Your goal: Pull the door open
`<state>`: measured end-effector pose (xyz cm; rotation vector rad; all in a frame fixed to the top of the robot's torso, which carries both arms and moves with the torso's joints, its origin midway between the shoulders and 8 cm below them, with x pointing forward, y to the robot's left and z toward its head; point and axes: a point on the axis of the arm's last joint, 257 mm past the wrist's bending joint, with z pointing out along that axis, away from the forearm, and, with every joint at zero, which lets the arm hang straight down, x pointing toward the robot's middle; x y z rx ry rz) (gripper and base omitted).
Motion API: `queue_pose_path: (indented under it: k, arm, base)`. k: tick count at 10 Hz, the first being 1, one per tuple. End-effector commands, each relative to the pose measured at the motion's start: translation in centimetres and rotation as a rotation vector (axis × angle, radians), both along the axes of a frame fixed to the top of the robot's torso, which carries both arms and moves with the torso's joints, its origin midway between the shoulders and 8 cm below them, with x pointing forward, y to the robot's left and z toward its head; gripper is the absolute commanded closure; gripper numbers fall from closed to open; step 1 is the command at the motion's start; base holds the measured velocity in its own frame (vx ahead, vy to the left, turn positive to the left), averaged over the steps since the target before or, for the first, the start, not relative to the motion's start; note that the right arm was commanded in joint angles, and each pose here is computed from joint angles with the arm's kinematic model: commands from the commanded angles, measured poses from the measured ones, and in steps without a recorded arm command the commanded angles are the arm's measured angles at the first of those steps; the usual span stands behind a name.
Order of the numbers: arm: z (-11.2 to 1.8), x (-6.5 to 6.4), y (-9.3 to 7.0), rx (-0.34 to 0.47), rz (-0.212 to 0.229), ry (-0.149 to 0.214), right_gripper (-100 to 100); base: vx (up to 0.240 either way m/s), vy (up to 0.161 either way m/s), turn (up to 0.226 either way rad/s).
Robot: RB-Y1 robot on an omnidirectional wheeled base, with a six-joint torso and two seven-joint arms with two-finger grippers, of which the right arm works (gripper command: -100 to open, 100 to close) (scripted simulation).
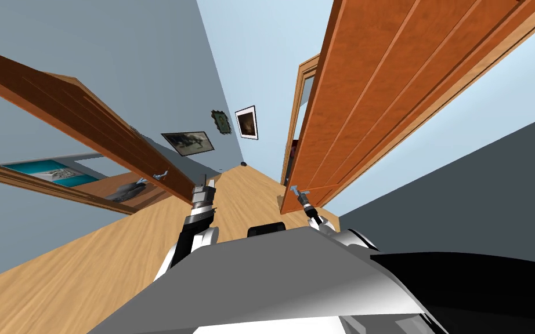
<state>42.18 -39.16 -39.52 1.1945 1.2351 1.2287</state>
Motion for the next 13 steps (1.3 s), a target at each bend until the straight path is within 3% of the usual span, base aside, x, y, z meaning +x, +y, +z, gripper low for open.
queue_pose_path:
  k: [1,3,4,8,13]
  arm:
    - [0.2,0.8,0.8,0.002,0.008,-0.003,100]
    - [0.2,0.7,0.6,0.002,0.007,-0.005,100]
    - [0.2,-0.5,0.7,-0.003,0.043,-0.007,100]
    - [0.2,-1.6,0.8,-0.006,0.078,-0.01,100]
    - [0.3,-5.1,1.2,-0.004,0.179,-0.009,100]
  base:
    - [-0.146,-0.104,0.116]
    - [-0.061,-0.043,0.032]
    - [-0.072,-0.005,0.009]
    - [-0.079,-0.008,-0.015]
    - [-0.075,-0.046,-0.009]
